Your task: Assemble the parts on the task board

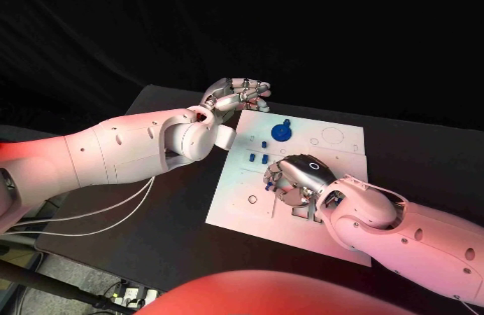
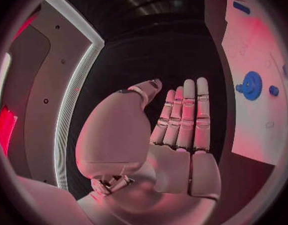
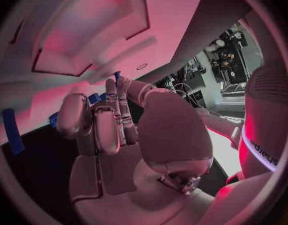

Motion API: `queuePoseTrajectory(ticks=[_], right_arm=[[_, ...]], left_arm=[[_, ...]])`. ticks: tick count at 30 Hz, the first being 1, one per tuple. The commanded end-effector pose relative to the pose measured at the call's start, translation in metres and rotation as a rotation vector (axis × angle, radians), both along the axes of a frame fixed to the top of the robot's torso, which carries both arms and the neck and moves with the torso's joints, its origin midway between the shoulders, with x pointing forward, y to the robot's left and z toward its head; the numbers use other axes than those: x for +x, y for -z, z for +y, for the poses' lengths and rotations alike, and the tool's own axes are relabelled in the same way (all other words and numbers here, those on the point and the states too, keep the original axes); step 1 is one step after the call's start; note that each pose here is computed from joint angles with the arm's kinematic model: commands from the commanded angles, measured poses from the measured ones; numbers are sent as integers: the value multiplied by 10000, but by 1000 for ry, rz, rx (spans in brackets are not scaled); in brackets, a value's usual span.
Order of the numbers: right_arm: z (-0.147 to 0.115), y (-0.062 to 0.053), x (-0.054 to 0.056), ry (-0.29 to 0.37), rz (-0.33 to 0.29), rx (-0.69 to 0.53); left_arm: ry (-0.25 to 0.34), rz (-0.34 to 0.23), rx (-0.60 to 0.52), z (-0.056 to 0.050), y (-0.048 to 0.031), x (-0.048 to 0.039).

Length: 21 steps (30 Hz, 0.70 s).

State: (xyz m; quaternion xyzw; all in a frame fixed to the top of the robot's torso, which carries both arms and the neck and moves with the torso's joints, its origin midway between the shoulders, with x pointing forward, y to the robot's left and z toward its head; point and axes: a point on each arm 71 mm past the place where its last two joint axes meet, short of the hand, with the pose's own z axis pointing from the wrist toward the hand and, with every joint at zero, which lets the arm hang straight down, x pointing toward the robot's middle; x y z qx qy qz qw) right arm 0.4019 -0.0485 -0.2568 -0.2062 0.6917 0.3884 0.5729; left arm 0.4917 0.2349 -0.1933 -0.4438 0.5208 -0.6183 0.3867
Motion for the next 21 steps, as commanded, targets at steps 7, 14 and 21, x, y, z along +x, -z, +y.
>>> queuePoseTrajectory(ticks=[7,14,21], right_arm=[[12,33,-18,-17,5,-44],[23,65,-24,-28,23,-73],[15,72,-22,-26,23,-73]], left_arm=[[15,-2,-7,-14,-7,-3],[16,-2,-7,-17,-9,-6],[19,-1,-9,-17,-10,-7]])
